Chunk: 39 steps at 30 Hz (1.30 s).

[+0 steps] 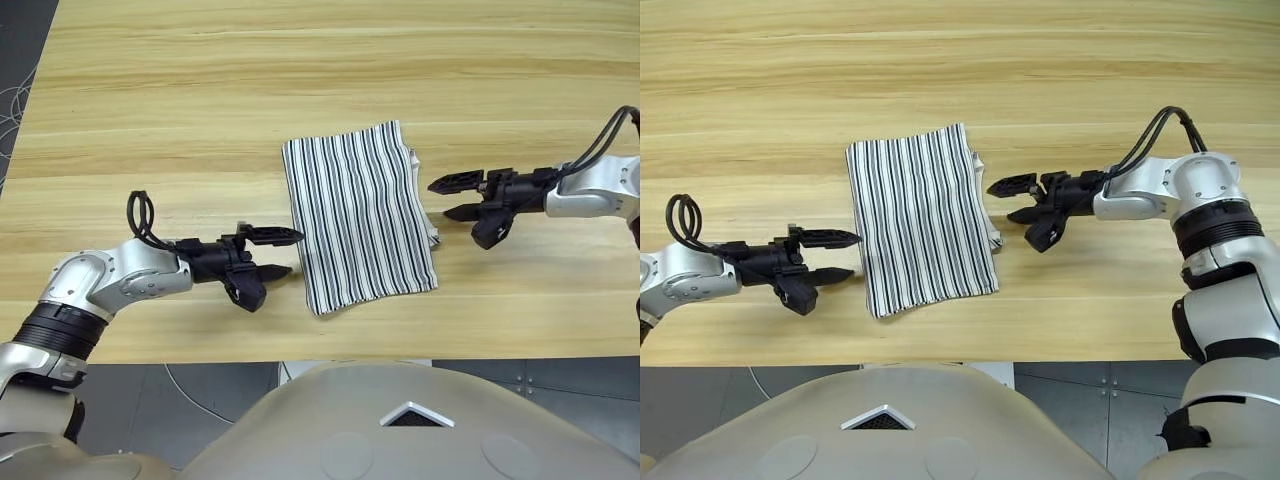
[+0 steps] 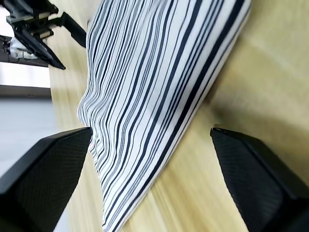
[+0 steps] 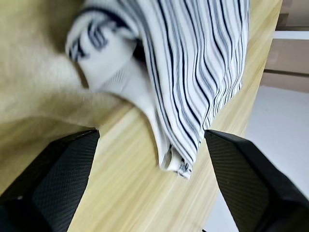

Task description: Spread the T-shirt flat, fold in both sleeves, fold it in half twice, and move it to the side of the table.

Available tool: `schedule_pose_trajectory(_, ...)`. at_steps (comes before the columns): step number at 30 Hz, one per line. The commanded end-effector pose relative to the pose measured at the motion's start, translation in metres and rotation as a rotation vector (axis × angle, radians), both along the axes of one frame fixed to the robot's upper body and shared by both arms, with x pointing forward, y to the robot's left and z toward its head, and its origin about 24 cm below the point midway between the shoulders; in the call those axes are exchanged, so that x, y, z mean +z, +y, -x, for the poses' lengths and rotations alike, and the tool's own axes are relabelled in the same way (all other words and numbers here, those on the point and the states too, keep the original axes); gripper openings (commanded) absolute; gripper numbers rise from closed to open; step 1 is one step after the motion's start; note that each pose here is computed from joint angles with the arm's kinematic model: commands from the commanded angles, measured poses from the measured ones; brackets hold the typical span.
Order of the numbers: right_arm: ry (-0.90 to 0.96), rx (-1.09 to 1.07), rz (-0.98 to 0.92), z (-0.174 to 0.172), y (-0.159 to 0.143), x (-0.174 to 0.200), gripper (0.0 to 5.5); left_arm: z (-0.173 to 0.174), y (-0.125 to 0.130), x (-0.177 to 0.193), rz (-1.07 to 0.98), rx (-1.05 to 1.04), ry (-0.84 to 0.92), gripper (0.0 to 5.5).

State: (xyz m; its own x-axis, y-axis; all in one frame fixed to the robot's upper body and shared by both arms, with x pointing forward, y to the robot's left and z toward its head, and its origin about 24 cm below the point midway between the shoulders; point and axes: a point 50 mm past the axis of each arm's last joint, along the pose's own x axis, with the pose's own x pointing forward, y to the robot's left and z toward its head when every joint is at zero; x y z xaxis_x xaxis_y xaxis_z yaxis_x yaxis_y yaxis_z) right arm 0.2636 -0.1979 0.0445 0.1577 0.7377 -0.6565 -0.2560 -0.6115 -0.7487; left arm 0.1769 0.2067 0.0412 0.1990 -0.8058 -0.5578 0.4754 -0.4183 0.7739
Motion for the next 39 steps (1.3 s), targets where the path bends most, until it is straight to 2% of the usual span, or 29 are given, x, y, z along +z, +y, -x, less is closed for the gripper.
schedule_pose_trajectory(1, 0.160, 0.053, 0.105, 0.032, -0.008, -0.032, 4.04, 0.003, -0.005, -0.004, -0.024, -0.019, 0.034, 4.54)
schedule_pose_trajectory(10, 0.207, 0.077, 0.091, 0.047, -0.001, -0.041, 4.04, -0.004, -0.008, -0.001, -0.001, -0.002, 0.015, 4.54)
schedule_pose_trajectory(21, 0.221, 0.094, 0.054, 0.047, 0.016, -0.050, 4.04, -0.017, -0.019, -0.001, 0.037, -0.010, -0.011, 4.54)
schedule_pose_trajectory(30, 0.272, 0.141, 0.021, 0.055, 0.032, -0.059, 4.04, -0.017, -0.023, -0.012, 0.046, -0.024, 0.001, 4.54)
schedule_pose_trajectory(35, 0.290, 0.143, 0.050, 0.058, 0.030, -0.063, 4.04, -0.016, -0.023, -0.018, 0.034, -0.038, -0.003, 4.54)
schedule_pose_trajectory(36, 0.288, 0.140, 0.060, 0.058, 0.029, -0.064, 4.04, -0.016, -0.022, -0.020, 0.030, -0.041, -0.002, 4.37)
schedule_pose_trajectory(39, 0.263, 0.149, 0.087, 0.057, 0.029, -0.066, 3.44, -0.014, -0.021, -0.025, 0.021, -0.044, 0.011, 3.91)
